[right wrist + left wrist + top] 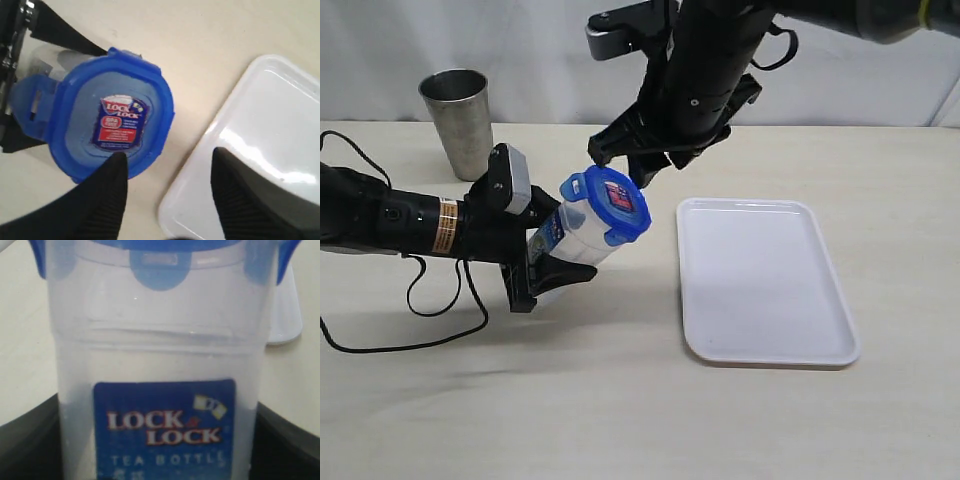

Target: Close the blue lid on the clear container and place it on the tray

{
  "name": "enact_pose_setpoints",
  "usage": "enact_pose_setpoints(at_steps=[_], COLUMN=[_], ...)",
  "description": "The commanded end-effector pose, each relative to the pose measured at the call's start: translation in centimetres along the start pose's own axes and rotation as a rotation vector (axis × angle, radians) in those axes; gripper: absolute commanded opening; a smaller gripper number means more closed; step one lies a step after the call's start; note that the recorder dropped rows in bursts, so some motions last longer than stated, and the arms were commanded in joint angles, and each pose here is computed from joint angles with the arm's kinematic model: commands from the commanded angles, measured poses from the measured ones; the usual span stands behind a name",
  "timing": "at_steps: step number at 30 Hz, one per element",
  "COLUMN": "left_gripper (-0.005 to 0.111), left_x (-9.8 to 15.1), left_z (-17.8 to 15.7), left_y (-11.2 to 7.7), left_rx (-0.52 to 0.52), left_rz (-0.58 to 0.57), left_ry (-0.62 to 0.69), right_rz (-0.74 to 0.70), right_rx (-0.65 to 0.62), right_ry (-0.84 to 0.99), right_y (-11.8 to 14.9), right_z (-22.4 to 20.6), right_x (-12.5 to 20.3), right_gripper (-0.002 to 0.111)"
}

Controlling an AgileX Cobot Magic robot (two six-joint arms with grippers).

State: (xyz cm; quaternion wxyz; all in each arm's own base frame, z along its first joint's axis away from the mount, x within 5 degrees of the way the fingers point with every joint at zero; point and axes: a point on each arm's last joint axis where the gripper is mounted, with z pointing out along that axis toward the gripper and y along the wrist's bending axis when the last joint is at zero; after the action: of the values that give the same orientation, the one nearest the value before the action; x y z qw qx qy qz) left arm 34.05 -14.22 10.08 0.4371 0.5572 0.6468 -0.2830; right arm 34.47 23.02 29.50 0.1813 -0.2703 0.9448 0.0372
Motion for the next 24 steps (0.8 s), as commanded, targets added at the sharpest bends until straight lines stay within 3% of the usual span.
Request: enact_pose_setpoints(at_steps=[1, 4, 10, 17, 24], left_gripper=[0.000, 0.000, 0.000, 0.000, 0.000], left_x=[-0.5, -0.5, -0.6, -0.6, -0.6], left_z=[0.1, 0.1, 0.1, 0.1, 0.1], left_y=[0.1, 0.1, 0.1, 0.1, 0.1], left_rx=[-0.011, -0.011, -0.012, -0.012, -0.012], left_rz=[-0.002, -0.002, -0.005, -0.005, -0.005], left_ry=[-0.010, -0.010, -0.019, -0.019, -0.019], right_rz=[0.090, 0.117, 0.090, -0.022, -0.048], right_rx=[-0.224, -0.288, -0.198, 0.089, 0.104], right_ry=[-0.082, -0.153, -0.129, -0.102, 0.011], right_y=[1.6, 2.6, 3.4, 5.9, 7.4], right_z=[-0.8, -0.6, 0.9, 1.4, 3.6], right_x=[-0.7, -1.5, -1.9, -2.7, -1.9], right_gripper=[0.050, 0.047, 0.038, 0.038, 0.038])
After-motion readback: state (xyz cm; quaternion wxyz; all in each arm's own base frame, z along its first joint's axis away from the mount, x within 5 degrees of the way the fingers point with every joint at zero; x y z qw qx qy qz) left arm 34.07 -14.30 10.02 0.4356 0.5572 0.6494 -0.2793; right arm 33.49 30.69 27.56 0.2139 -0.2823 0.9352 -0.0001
